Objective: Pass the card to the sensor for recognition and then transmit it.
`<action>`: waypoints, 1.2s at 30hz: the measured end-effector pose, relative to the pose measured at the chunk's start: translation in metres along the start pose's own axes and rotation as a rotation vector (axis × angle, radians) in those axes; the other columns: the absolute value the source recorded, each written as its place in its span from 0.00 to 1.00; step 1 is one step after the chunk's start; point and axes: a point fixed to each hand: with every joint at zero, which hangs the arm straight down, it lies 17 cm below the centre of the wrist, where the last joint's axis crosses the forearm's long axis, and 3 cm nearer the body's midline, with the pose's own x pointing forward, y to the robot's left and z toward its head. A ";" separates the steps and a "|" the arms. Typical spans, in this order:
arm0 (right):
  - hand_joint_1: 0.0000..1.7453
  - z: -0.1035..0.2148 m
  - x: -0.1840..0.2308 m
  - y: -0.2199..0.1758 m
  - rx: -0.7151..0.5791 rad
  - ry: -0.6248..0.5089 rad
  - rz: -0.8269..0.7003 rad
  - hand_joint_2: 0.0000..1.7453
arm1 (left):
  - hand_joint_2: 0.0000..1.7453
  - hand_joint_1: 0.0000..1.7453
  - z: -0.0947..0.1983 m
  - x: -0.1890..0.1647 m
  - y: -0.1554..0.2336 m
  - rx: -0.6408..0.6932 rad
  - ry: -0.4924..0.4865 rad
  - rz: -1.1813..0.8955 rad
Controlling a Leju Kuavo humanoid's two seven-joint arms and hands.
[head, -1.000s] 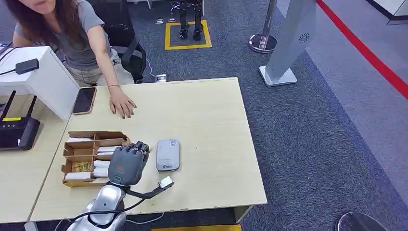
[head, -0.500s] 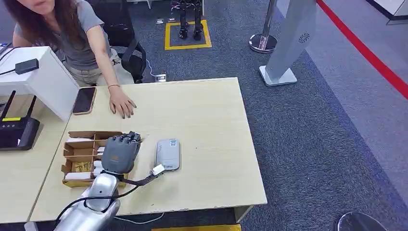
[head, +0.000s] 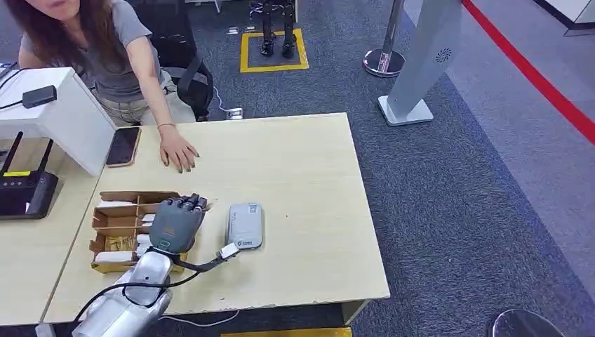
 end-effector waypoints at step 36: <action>0.00 0.001 0.007 0.001 0.007 -0.007 0.036 0.00 | 1.00 1.00 -0.005 0.054 -0.001 0.014 -0.126 0.028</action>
